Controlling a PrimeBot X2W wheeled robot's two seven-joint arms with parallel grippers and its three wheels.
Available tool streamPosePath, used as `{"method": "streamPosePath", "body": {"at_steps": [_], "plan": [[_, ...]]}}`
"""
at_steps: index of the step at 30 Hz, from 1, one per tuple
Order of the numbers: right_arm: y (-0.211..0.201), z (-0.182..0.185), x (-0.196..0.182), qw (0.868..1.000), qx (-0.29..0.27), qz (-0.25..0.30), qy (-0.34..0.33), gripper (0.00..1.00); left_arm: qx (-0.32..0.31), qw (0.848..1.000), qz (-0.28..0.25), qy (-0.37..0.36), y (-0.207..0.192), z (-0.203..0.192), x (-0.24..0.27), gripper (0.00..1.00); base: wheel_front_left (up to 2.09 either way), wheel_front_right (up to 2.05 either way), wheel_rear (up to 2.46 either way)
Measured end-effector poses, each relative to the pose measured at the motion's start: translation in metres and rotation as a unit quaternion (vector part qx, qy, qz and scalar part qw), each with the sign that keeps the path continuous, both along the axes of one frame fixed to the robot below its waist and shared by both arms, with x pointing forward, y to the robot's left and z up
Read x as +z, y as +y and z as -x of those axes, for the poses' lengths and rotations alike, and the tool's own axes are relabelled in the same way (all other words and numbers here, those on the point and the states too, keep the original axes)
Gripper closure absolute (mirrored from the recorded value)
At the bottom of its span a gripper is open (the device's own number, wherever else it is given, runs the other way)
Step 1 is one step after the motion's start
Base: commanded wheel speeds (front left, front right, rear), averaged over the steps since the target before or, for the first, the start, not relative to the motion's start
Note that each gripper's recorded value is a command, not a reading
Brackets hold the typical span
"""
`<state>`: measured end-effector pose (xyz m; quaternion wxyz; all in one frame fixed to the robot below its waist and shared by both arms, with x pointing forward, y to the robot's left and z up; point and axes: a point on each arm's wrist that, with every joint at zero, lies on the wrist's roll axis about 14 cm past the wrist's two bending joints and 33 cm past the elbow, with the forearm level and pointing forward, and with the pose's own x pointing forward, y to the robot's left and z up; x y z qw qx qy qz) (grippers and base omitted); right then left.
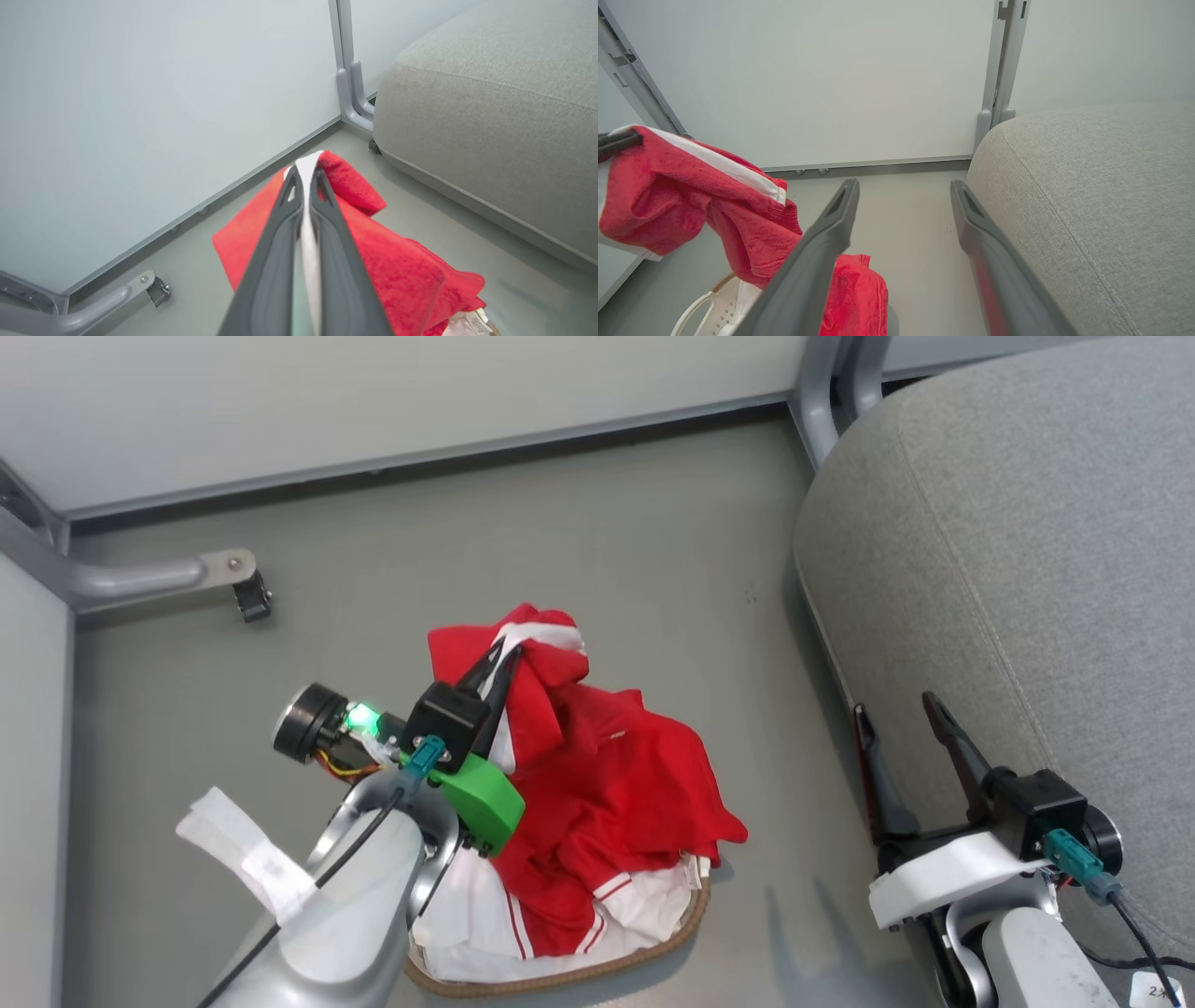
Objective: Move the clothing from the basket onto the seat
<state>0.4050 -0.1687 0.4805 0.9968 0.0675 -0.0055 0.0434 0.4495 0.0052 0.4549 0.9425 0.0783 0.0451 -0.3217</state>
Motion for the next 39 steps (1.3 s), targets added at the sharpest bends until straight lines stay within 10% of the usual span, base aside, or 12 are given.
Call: {"method": "streamPosePath", "body": {"at_steps": [18, 39], "plan": [[0.053, 0.008, 0.081, 0.991, 0.079, -0.022, -0.110, 0.00, -0.050, 0.973, 0.001, -0.224, -0.020, -0.003, 0.226, 1.00, 0.00, 0.00, 0.00], [0.147, -0.018, 0.149, 0.951, 0.222, 0.087, -0.196, 0.00, -0.090, 0.972, 0.011, -0.215, -0.040, 0.028, 0.234, 1.00, 0.00, 0.00, 0.00]]}}
